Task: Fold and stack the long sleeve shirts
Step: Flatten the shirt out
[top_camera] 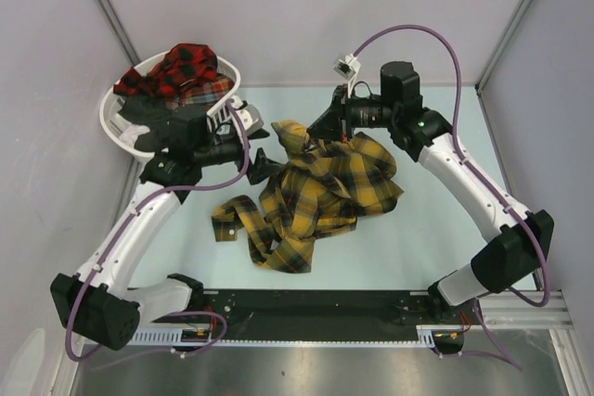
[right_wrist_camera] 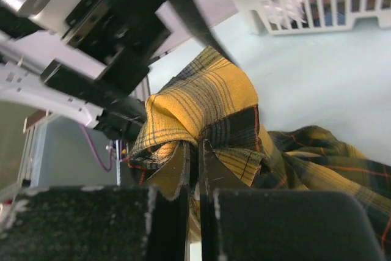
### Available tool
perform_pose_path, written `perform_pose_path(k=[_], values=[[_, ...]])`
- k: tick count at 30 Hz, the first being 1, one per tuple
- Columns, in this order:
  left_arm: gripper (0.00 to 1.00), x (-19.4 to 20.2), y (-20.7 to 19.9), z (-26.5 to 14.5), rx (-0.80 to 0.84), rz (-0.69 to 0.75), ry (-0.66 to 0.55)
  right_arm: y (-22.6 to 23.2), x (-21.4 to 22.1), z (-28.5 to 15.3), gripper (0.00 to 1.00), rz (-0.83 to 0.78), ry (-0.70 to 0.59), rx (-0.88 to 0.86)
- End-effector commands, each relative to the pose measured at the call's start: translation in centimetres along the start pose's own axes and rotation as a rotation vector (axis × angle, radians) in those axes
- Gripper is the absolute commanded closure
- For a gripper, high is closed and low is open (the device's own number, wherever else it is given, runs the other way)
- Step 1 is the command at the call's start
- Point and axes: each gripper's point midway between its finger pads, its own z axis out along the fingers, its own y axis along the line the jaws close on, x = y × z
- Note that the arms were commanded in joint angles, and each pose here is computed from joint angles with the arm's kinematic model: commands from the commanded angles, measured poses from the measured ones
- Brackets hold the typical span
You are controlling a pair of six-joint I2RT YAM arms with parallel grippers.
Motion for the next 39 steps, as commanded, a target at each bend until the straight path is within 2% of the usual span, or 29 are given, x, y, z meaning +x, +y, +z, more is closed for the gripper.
perform_pose_path(k=[1, 6, 8, 9, 10, 11, 12, 13, 14, 18, 19, 21, 22, 25, 26, 29, 32, 33, 37, 39], values=[[0.01, -6.0, -0.3, 1.0, 0.044, 0.19, -0.14, 4.2, -1.1, -1.1, 0.99, -0.118, 0.006, -0.108], [0.02, -7.7, -1.7, 2.9, 0.127, 0.19, -0.167, 6.1, -1.8, -0.3, 0.98, -0.207, 0.025, -0.154], [0.16, -8.7, -3.1, 3.1, 0.182, 0.194, -0.185, 5.7, -2.4, -0.5, 0.96, -0.218, 0.018, -0.14], [0.41, -8.6, -3.1, 3.4, 0.188, 0.172, -0.179, 5.2, -3.2, -1.0, 0.93, -0.233, 0.002, -0.117], [0.55, -8.8, -2.7, 3.6, 0.176, 0.153, -0.181, 4.6, -3.7, -1.5, 0.9, -0.237, -0.008, -0.087], [0.71, -9.4, -2.5, 3.5, 0.166, 0.142, -0.184, 4.1, -4.0, -2.0, 0.7, -0.233, -0.015, -0.062], [1.0, -9.6, -1.7, 3.7, 0.135, 0.121, -0.179, 3.6, -4.6, -2.7, 0.58, -0.257, -0.026, -0.036], [1.0, -9.5, 0.1, 4.1, 0.072, 0.09, -0.166, 1.6, -5.1, -4.5, 0.43, -0.242, -0.041, 0.034], [1.0, -11.0, 0.7, 3.7, 0.054, 0.072, -0.19, 0.5, -5.2, -5.6, 0.21, -0.235, -0.052, 0.078], [1.0, -14.4, 5.1, 3.2, -0.07, 0.024, -0.252, -5.4, -3.7, -12.9, 0.02, -0.209, -0.116, 0.328], [1.0, -15.6, 6.2, 3.0, -0.114, 0.011, -0.282, -7.1, -1.9, -15.2, 0.01, -0.183, -0.119, 0.408], [1.0, -17.6, 9.4, 2.9, -0.248, -0.017, -0.322, -8.8, 0.0, -17.2, 0.0, -0.202, -0.099, 0.499], [1.0, -18.4, 10.3, 3.0, -0.276, -0.053, -0.351, -9.7, 2.5, -18.2, 0.0, -0.162, -0.088, 0.544], [1.0, -20.2, 11.8, 4.0, -0.295, -0.089, -0.398, -11.6, 5.7, -20.2, 0.0, -0.117, -0.102, 0.654], [1.0, -20.6, 12.4, 4.5, -0.298, -0.095, -0.405, -11.8, 8.4, -20.3, 0.0, -0.073, -0.092, 0.665], [1.0, -21.3, 13.0, 5.2, -0.324, -0.087, -0.418, -11.1, 11.2, -19.8, 0.0, -0.001, -0.135, 0.666], [1.0, -21.3, 14.0, 5.8, -0.349, -0.096, -0.422, -10.1, 12.5, -19.1, 0.0, -0.034, -0.204, 0.68], [1.0, -21.1, 14.3, 6.2, -0.356, -0.1, -0.419, -9.6, 12.5, -18.4, 0.0, -0.096, -0.205, 0.667], [1.0, -21.9, 15.0, 6.3, -0.373, -0.088, -0.436, -10.7, 14.5, -16.9, 0.03, -0.167, -0.148, 0.75], [1.0, -22.3, 15.3, 6.0, -0.388, -0.084, -0.442, -11.3, 14.2, -16.4, 0.06, -0.184, -0.179, 0.745]])
